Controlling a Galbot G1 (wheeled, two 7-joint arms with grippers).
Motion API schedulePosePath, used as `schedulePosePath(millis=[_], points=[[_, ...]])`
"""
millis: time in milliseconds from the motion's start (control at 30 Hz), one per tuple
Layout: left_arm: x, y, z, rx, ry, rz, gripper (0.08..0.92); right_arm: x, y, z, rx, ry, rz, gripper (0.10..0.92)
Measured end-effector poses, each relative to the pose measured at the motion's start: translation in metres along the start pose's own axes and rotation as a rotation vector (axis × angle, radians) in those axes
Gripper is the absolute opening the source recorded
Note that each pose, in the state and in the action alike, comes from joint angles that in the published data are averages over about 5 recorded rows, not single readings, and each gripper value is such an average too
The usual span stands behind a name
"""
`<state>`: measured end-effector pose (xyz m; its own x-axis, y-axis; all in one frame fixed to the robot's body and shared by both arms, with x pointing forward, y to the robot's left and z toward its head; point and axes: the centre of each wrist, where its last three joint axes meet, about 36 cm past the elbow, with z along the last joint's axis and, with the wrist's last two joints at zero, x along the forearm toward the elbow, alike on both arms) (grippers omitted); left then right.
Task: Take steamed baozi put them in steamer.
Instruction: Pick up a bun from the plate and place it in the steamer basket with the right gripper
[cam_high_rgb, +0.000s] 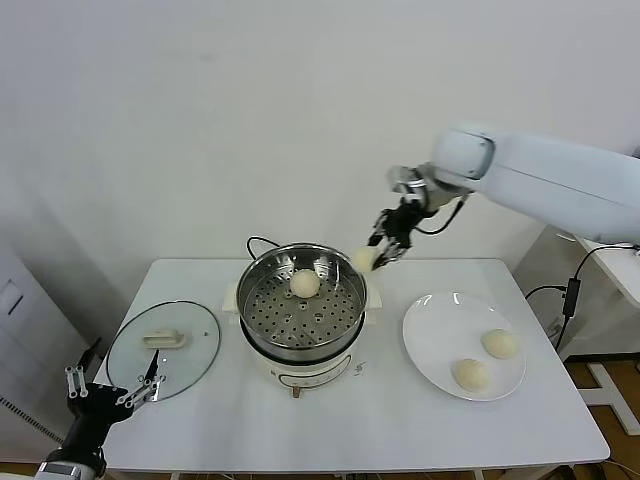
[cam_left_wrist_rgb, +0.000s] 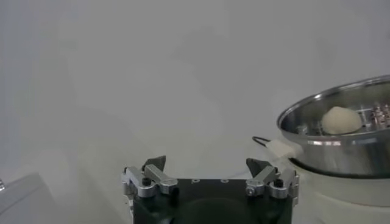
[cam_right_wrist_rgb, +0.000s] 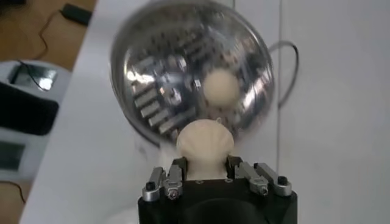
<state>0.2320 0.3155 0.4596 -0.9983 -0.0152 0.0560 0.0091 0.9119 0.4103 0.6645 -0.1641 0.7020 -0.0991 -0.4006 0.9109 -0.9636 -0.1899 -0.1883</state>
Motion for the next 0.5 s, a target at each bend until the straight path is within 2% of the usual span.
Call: schedulePosePath(millis=[233,500], points=[[0.001,0.001,0.001,0.001,0.001,-0.005,0.823,-0.071,0.007,-0.052,-0.042,-0.021,-0.027,0.433],[0.006,0.001,0.006,0.006,0.013,-0.008,0.823,-0.133,0.015,-0.082,-0.117,-0.004,0.037,0.433]])
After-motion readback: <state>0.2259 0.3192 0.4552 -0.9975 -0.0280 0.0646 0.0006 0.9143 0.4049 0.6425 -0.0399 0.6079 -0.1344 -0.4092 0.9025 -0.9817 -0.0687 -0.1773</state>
